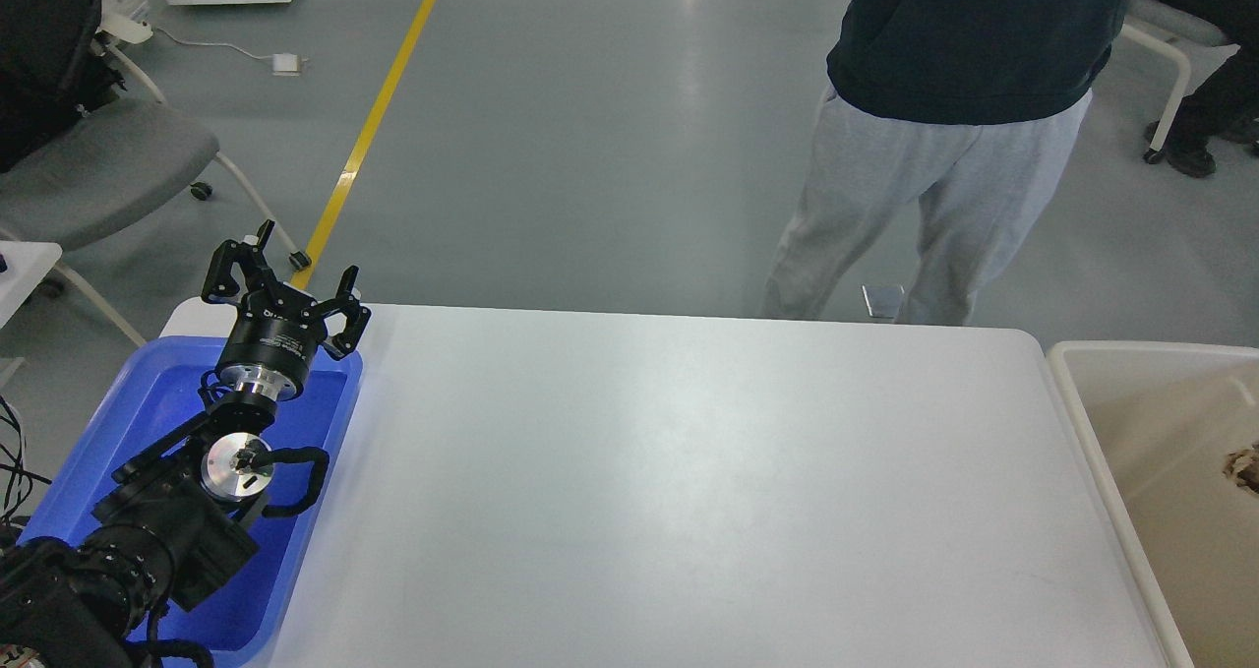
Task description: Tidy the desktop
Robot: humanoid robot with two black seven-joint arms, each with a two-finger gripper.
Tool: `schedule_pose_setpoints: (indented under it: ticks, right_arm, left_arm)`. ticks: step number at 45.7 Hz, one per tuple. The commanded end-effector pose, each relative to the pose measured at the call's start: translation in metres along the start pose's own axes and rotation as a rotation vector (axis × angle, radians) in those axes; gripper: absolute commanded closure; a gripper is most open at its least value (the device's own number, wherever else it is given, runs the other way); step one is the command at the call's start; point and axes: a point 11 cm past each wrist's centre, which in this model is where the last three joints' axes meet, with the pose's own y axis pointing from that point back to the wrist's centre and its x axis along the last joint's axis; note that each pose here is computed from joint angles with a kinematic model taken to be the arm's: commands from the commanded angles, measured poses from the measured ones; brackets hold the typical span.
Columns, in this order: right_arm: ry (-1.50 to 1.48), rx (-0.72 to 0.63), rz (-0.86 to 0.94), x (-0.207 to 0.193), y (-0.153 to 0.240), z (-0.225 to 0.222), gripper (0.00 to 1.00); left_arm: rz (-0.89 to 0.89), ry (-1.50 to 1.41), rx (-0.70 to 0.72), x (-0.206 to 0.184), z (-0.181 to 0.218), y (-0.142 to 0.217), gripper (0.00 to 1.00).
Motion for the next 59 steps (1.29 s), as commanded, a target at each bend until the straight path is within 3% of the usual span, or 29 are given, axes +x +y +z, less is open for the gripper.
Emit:
schedule_pose_setpoints:
  ticks: [1,15,17,21,24,59]
  right_arm:
    - [-0.07,-0.093,0.027,-0.035,-0.002,0.015,1.0]
    - [-0.125,-0.109,0.056,-0.034,-0.003,0.013,0.99]
    - [-0.123,-0.108,0.058,-0.033,-0.004,0.012,0.81]
    - [-0.128,-0.108,0.069,-0.031,-0.004,0.012,0.26]
    - [-0.151,-0.107,0.08,-0.03,-0.004,0.012,0.03]
    - [-0.284,-0.058,0.132,-0.009,-0.009,-0.007,0.0]
  left_arm:
    - [0.0,0.0,0.0,0.0,0.0,0.0,0.0]
    - [0.0,0.0,0.0,0.0,0.0,0.0,0.0]
    - [0.0,0.0,0.0,0.0,0.0,0.0,0.0]
    - [0.0,0.0,0.0,0.0,0.0,0.0,0.0]
    - [0.0,0.0,0.0,0.0,0.0,0.0,0.0]
    - [0.0,0.0,0.0,0.0,0.0,0.0,0.0]
